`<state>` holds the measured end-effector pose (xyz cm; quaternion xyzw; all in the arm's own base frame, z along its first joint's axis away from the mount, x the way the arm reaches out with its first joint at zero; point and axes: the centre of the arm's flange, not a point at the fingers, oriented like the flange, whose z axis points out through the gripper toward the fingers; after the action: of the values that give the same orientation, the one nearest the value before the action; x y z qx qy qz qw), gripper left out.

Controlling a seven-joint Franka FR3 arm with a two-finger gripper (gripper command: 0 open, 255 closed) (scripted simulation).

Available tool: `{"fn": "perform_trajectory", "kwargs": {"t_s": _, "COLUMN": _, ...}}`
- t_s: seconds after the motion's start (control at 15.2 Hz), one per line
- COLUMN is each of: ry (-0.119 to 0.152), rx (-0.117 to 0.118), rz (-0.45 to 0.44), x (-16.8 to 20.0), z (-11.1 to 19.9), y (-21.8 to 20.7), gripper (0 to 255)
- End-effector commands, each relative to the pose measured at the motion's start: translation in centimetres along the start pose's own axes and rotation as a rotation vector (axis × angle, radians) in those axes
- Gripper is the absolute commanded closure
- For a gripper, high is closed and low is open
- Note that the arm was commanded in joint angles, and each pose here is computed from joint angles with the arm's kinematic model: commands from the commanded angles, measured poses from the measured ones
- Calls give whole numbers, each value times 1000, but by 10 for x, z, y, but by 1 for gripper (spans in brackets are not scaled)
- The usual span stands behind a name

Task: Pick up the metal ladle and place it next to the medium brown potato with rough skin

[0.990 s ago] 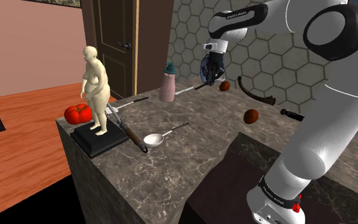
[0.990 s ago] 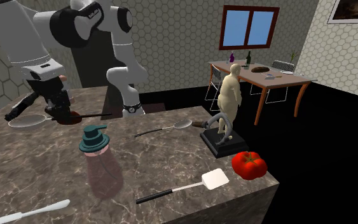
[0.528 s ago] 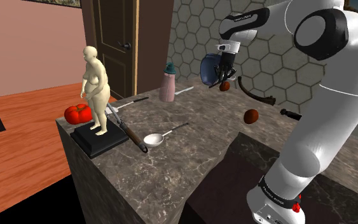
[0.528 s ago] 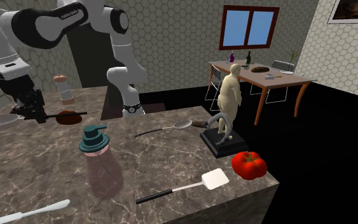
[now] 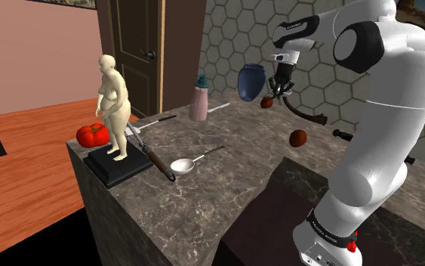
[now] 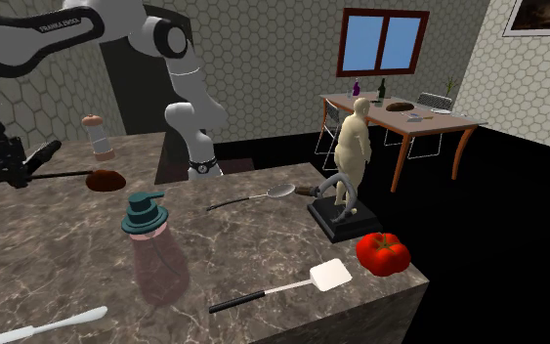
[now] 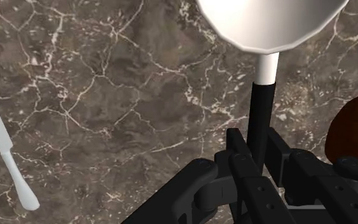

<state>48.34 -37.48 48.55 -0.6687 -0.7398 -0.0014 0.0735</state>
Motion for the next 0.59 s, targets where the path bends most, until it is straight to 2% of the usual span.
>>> {"fn": "perform_trajectory", "kwargs": {"t_s": 0.0, "ry": 0, "rx": 0, "rz": -2, "x": -24, "z": 1, "y": -7, "gripper": 255}}
{"fn": "perform_trajectory", "kwargs": {"t_s": 0.07, "ry": 0, "rx": 0, "rz": -2, "x": -43, "z": -1, "y": -13, "gripper": 255}}
{"fn": "perform_trajectory", "kwargs": {"t_s": 0.53, "ry": 0, "rx": 0, "rz": -2, "x": -47, "z": 36, "y": -9, "gripper": 255}}
